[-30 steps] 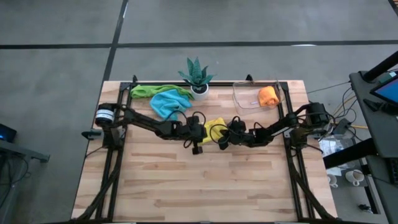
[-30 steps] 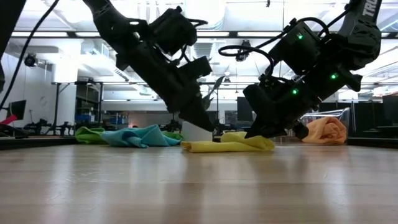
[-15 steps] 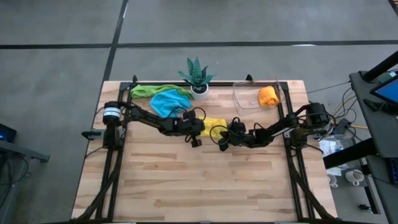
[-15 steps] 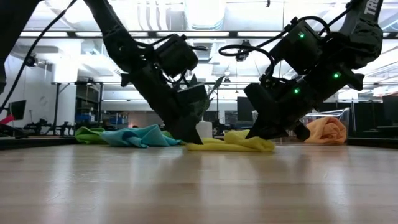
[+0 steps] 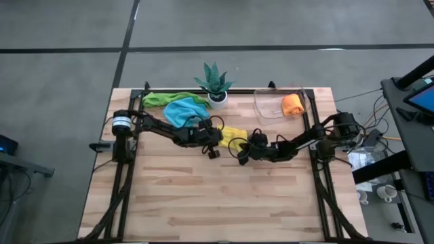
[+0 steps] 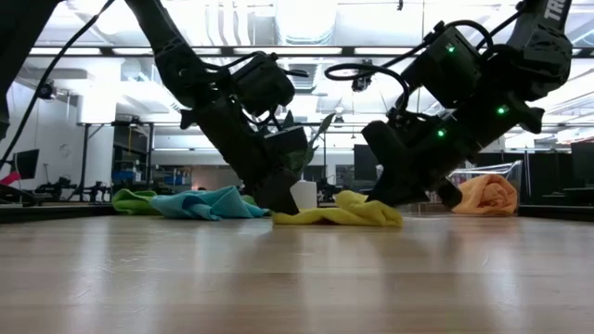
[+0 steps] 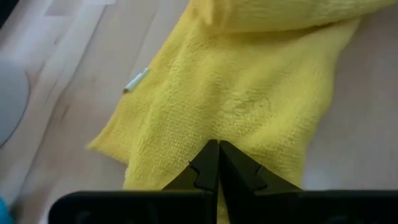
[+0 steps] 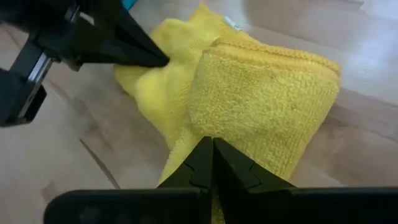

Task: Roll microfiber towels into tight, uniform cylinder then place into a basket
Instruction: Roll the yellow microfiber cloth

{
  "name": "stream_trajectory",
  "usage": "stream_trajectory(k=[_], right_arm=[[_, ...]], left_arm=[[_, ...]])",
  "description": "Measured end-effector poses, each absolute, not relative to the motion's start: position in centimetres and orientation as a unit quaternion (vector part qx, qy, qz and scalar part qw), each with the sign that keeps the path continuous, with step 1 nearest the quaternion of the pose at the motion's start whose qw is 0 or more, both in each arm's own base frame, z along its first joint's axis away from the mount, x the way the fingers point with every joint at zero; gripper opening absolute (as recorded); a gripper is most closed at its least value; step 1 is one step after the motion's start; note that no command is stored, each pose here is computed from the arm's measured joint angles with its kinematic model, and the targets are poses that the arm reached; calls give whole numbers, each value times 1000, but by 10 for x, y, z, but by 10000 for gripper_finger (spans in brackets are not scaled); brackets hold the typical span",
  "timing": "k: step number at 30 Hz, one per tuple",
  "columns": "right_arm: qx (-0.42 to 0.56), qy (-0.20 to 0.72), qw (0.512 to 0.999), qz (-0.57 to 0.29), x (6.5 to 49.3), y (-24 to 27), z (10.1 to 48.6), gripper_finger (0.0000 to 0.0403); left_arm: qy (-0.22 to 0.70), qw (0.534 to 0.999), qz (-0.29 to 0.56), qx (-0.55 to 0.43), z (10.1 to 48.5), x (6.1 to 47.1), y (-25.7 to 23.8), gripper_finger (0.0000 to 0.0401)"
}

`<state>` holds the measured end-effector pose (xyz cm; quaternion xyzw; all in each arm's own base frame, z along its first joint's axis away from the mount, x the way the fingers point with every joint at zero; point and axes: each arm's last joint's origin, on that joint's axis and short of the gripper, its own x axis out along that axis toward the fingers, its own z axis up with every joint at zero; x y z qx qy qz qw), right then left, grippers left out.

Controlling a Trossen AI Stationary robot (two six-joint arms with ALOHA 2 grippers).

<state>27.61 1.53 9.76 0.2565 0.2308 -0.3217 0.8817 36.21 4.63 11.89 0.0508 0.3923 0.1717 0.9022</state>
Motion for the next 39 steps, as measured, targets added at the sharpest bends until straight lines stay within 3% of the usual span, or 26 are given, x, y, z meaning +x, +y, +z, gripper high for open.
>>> stream_trajectory(k=[39], right_arm=[[254, 194, 863, -392, 287, -30, 108, 9]], left_arm=[[381, 912, 142, 43, 120, 364, 40, 0]])
